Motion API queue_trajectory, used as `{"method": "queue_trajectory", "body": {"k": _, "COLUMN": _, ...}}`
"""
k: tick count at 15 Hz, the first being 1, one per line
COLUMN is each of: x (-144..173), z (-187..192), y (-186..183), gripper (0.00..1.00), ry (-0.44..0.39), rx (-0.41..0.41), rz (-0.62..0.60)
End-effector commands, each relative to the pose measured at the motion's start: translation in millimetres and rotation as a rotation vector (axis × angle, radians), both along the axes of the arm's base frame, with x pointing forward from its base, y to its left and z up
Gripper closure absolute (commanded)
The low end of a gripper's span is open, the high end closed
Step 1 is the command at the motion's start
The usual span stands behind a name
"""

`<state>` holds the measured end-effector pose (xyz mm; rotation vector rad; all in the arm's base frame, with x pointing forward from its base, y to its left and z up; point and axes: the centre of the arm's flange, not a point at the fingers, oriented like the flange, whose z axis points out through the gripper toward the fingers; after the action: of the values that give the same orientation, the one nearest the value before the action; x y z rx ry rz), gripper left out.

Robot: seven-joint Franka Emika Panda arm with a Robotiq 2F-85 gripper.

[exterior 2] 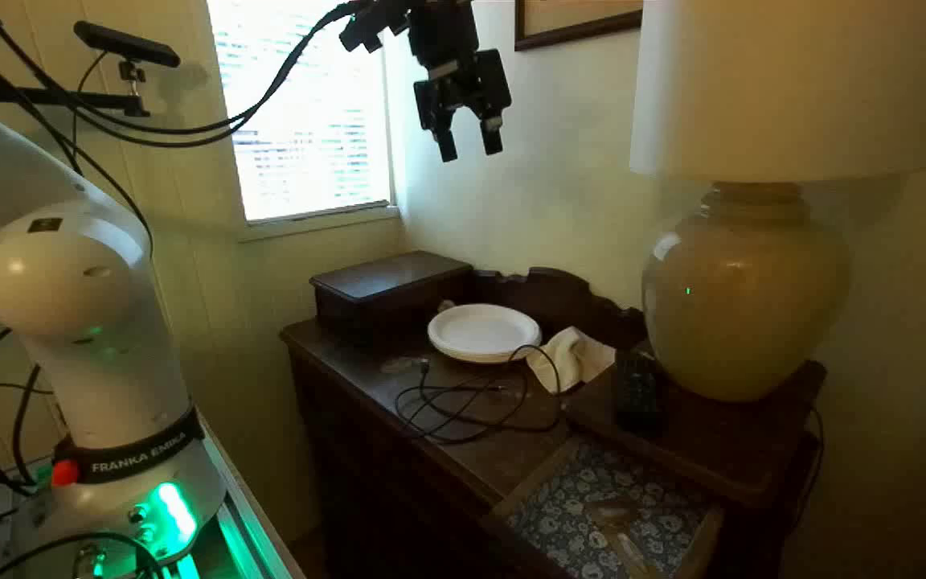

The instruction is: Pick up the remote and put it in the open drawer

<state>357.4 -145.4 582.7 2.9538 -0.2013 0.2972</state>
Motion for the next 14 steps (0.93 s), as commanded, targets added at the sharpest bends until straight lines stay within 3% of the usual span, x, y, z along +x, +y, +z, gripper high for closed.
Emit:
{"method": "queue_trajectory", "body": {"k": 1, "x": 0.0, "z": 0.0, "y": 0.0, "gripper": 0.0, "ry": 0.0, "rx": 0.0, "rz": 0.0}}
{"method": "queue_trajectory", "body": {"k": 6, "x": 0.0, "z": 0.0, "y": 0.0, "gripper": 0.0, "ry": 0.0, "rx": 0.0, "rz": 0.0}}
{"method": "queue_trajectory", "body": {"k": 9, "x": 4.4, "z": -17.0, "y": -22.7, "gripper": 0.0, "ry": 0.06, "rx": 0.023, "rz": 0.178}}
{"method": "queue_trajectory", "body": {"k": 14, "x": 10.5, "z": -69.5, "y": -81.5, "gripper": 0.0, "ry": 0.083, "rx": -0.025, "rz": 0.429}}
